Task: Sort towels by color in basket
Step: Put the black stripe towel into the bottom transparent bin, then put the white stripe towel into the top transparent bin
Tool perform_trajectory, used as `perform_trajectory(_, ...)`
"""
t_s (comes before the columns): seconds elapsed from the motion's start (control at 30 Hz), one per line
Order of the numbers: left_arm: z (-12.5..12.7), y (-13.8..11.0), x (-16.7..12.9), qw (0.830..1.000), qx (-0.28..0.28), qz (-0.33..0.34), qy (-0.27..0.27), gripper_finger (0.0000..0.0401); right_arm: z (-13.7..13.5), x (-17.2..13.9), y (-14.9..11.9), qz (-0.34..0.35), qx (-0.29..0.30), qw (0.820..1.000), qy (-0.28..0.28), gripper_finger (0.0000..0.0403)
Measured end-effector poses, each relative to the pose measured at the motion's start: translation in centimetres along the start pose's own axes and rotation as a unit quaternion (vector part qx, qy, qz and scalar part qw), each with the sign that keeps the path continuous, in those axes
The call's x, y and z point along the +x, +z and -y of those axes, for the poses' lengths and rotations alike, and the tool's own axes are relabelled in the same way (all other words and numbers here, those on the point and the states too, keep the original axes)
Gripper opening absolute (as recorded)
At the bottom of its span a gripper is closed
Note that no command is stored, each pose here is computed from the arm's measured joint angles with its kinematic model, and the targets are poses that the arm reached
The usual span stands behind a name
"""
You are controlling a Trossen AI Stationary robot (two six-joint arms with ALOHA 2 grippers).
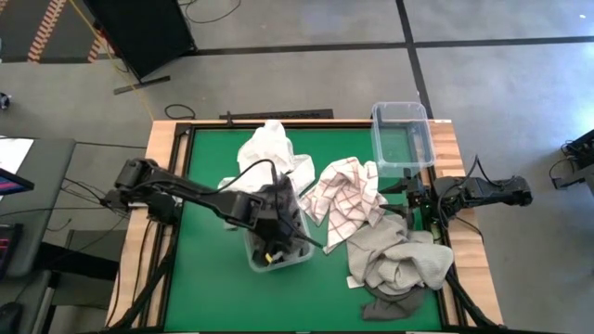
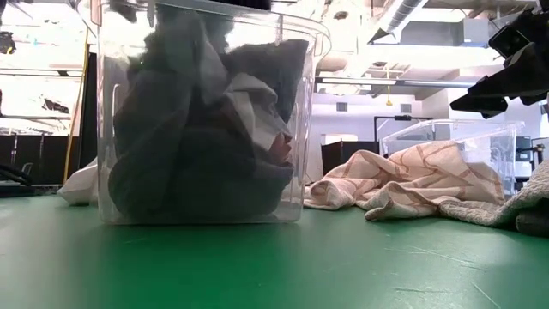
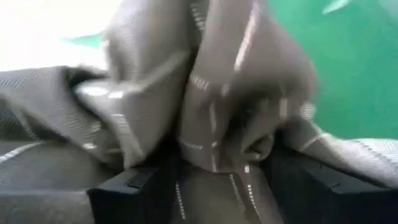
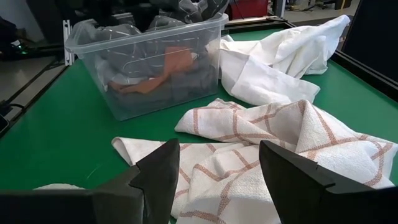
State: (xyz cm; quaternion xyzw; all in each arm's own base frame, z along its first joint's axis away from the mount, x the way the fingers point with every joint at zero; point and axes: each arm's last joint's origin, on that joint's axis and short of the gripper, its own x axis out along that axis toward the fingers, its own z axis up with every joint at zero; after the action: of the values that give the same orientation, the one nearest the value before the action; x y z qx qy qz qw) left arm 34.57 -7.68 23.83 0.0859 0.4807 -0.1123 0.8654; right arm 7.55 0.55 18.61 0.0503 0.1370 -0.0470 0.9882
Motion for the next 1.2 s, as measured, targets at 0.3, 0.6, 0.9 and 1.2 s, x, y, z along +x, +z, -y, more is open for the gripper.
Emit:
perform_trajectory(0.3, -1.6, -2.9, 2.2, 0.999, -0.046, -0.024, -0.011, 0.0221, 0.0, 0.0, 0.0, 0.0, 0.0, 1.0, 0.0, 0.0249)
perform_trajectory(0.6, -0.9, -0.9, 0.0, 1.0, -0.023, 0.005, -0.012, 0.0221, 0.0, 0.0, 0.0, 0.0, 0.0, 1.0, 0.0, 0.0249)
perform_trajectory(0.9, 0.2, -0.5, -5.2, 1.0, -0.009, 0.023, 0.011, 0.0221, 0.0, 0.0, 0.0, 0.0, 0.0, 1.0, 0.0, 0.0249)
perform_trajectory(1.2, 1.8, -1.8, -12.0, 0.995, -0.033, 0.079, 0.059, 0.0221, 0.0, 0.0, 0.0, 0.0, 0.0, 1.0, 0.0, 0.0249)
